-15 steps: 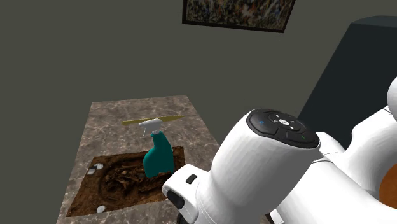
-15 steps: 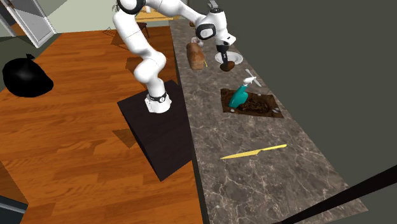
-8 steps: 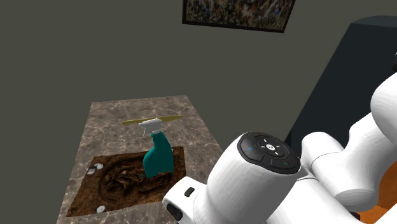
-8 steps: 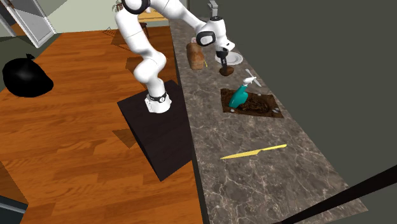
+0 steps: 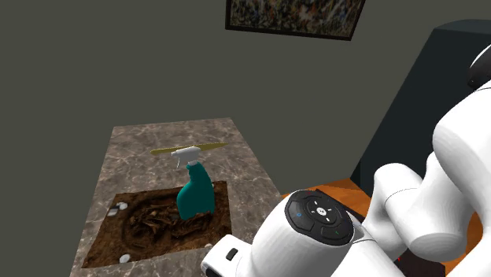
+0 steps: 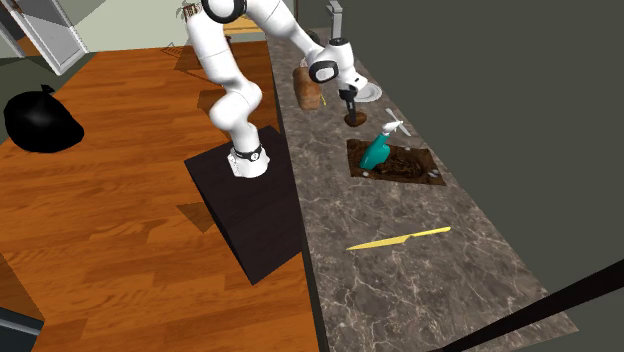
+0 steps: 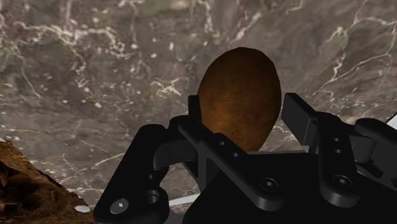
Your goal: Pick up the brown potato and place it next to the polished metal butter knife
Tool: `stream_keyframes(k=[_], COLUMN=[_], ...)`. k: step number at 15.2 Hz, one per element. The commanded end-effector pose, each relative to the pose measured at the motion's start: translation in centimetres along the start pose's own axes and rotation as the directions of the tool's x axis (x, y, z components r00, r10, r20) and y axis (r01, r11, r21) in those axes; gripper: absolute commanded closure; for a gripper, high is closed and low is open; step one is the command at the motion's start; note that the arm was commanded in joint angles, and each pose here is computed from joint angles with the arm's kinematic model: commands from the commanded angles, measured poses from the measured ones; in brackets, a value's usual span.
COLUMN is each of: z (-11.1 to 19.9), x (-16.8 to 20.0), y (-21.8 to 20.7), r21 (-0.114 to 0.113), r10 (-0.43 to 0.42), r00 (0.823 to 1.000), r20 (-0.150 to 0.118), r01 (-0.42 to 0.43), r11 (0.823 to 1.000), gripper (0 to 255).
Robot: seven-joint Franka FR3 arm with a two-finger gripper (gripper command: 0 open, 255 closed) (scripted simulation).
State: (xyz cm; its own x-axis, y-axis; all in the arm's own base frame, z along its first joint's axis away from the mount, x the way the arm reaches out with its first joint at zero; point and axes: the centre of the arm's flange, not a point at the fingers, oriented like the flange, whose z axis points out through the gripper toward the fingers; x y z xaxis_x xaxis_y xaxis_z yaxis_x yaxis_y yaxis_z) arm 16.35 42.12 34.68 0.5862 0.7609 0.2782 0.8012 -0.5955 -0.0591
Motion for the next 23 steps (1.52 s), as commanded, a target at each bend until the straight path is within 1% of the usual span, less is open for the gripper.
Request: stream_keyframes(k=[1,3,10,11,16,20,23], z=[1.1,1.8,1.8,1.8,1.8,-3.2,-3.2], x=[-0.4,-0.6,-0.6,-0.6,-0.6,-0.6,-0.6], y=[0.1,0.2,0.2,0.1,0.2,0.2,0.2], r21=[0.000,0.000,0.000,0.000,0.000,0.000,0.000], r10=[-0.001,-0.001,-0.001,-0.001,-0.001,-0.001,-0.001], r00=[1.000,1.000,1.000,1.000,1.000,1.000,1.000], r20=[0.003,0.003,0.003,0.003,0.003,0.003,0.003], r01=[0.001,0.001,0.001,0.001,0.001,0.001,0.001], r11=[1.000,1.000,1.000,1.000,1.000,1.000,1.000], gripper=[255,255,255,0,0,0,0])
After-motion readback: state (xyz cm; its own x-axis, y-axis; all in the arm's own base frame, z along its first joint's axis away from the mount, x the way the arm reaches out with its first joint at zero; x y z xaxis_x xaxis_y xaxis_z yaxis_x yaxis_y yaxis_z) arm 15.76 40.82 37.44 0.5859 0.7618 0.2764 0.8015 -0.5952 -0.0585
